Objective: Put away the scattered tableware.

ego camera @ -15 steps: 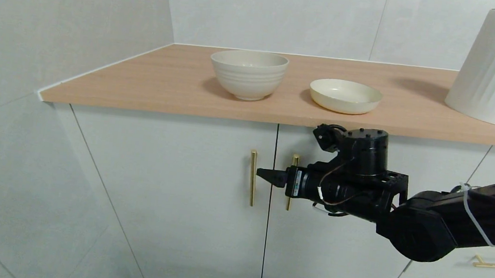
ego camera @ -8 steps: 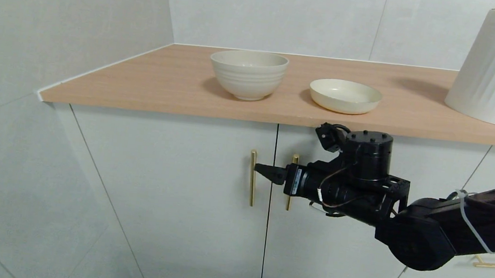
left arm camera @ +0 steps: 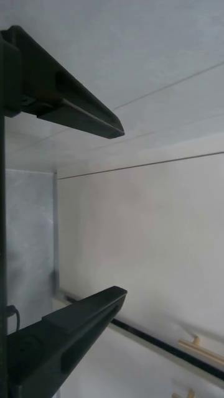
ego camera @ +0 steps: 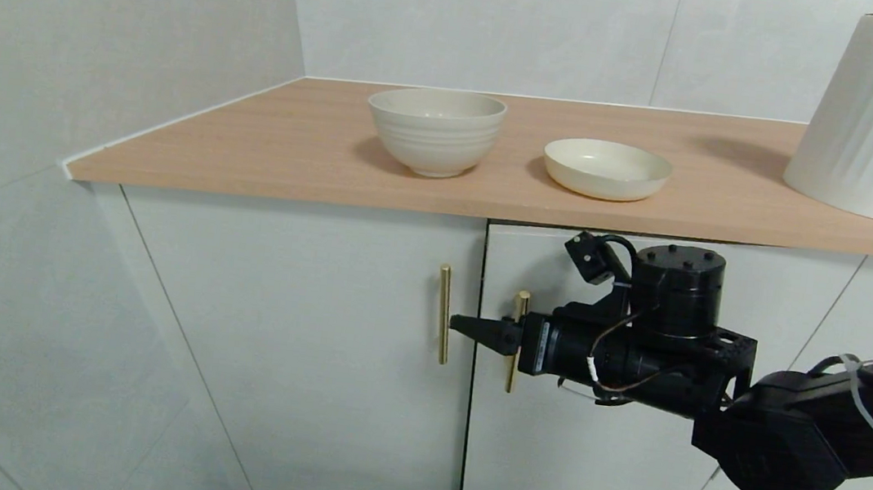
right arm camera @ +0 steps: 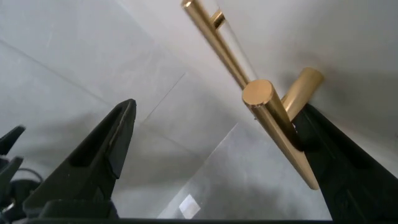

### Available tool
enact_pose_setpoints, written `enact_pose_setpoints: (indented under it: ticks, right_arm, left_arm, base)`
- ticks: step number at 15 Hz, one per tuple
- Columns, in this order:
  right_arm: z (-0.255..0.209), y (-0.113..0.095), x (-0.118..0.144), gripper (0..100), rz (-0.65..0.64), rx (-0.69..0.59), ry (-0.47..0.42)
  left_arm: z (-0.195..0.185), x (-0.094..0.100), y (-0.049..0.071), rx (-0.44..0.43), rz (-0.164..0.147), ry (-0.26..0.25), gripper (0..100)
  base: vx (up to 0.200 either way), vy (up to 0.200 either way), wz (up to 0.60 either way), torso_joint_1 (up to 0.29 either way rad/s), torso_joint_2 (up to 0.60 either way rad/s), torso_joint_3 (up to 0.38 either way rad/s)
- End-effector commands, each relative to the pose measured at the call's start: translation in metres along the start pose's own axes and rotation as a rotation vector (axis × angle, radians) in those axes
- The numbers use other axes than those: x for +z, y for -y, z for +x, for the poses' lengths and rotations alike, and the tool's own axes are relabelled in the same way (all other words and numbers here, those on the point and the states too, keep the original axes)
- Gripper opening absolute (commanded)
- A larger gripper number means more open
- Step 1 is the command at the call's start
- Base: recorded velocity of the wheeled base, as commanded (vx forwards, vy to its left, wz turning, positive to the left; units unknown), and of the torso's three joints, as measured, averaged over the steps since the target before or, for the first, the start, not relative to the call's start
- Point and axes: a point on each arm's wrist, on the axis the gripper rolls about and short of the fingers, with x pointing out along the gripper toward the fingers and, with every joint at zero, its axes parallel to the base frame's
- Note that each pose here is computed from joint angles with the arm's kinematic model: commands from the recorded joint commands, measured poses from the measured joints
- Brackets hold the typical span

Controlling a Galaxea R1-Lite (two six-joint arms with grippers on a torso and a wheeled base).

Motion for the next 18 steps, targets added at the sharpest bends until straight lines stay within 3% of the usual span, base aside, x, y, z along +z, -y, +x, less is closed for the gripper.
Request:
enact_pose_setpoints:
  ticks: [1,10,15,16,18]
  right_arm:
    - [-0.007,-0.004,0.0,100,-0.001,0.012,-0.005]
    - [-0.039,-0.022,-0.025,100,0.009,0.076,-0.101]
    - [-0.067,-0.029,-0.037,100,0.021,0.134,-0.155]
    - [-0.074,-0.031,-0.039,100,0.022,0.135,-0.158]
    - [-0.082,-0.031,-0.045,100,0.027,0.134,-0.173]
  left_arm:
    - [0.0,0.0,0.0,0.0,0.0,0.001,100]
    - [0.0,0.0,0.0,0.0,0.0,0.0,100]
    - [-0.001,0.003,0.0,-0.003,0.016,0.013,100]
    - [-0.006,0.023,0.0,-0.016,0.015,0.057,100]
    - [-0.004,0.072,0.001,-0.081,0.011,-0.016,100]
  base:
    - [0.0,0.0,0.0,0.0,0.0,0.0]
    - [0.0,0.0,0.0,0.0,0.0,0.0]
    - [0.0,0.0,0.0,0.0,0.0,0.0]
    - [0.0,0.0,0.0,0.0,0.0,0.0]
    - [0.0,0.0,0.0,0.0,0.0,0.0]
